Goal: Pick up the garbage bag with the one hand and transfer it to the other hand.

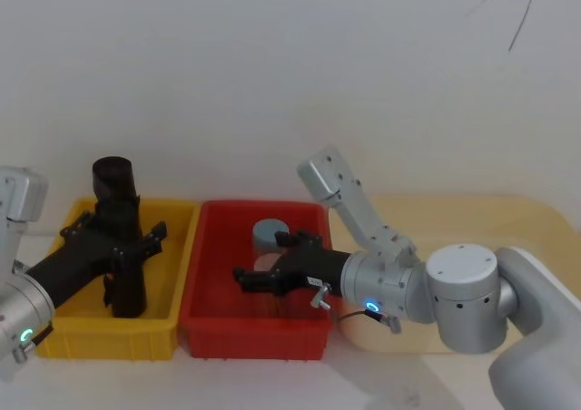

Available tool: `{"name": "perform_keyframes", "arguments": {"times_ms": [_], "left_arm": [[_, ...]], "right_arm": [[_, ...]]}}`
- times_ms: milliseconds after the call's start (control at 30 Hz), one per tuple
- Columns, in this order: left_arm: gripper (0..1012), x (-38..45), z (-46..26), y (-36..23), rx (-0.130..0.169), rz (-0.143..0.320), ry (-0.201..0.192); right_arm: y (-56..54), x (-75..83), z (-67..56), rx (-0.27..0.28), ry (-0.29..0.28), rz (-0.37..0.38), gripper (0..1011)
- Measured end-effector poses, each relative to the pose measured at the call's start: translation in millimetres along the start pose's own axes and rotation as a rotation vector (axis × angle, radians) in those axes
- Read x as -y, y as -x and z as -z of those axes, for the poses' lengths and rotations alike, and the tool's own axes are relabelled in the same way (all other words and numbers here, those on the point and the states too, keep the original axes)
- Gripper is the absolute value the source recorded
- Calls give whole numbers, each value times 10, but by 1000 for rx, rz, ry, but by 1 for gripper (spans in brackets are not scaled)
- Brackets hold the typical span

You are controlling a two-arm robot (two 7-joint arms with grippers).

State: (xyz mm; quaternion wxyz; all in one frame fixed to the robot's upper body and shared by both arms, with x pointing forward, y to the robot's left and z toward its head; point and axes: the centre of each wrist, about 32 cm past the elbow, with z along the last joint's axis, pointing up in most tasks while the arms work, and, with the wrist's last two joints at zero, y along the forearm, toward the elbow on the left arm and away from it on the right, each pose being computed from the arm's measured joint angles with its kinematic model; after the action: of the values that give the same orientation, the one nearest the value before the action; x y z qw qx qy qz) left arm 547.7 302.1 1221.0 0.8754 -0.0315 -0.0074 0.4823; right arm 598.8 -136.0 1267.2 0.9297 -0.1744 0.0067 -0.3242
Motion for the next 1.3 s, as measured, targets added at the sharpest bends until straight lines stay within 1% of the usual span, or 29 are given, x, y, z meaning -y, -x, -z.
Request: {"name": "perform_keyframes", "arguments": {"times_ms": [533, 1133, 1233, 1300], "left_arm": [[1000, 3, -3, 1, 0, 0, 1], [1000, 3, -4, 0, 0, 0, 1], [992, 3, -4, 0, 0, 0, 1], [929, 3, -3, 1, 0, 0, 1]], "right_arm": [[-105, -5, 41, 12, 46, 0, 1004], [-137, -11, 90, 14, 72, -1, 1005], [-139, -12, 94, 13, 74, 0, 965], [-140, -12, 97, 13, 75, 0, 928]]}}
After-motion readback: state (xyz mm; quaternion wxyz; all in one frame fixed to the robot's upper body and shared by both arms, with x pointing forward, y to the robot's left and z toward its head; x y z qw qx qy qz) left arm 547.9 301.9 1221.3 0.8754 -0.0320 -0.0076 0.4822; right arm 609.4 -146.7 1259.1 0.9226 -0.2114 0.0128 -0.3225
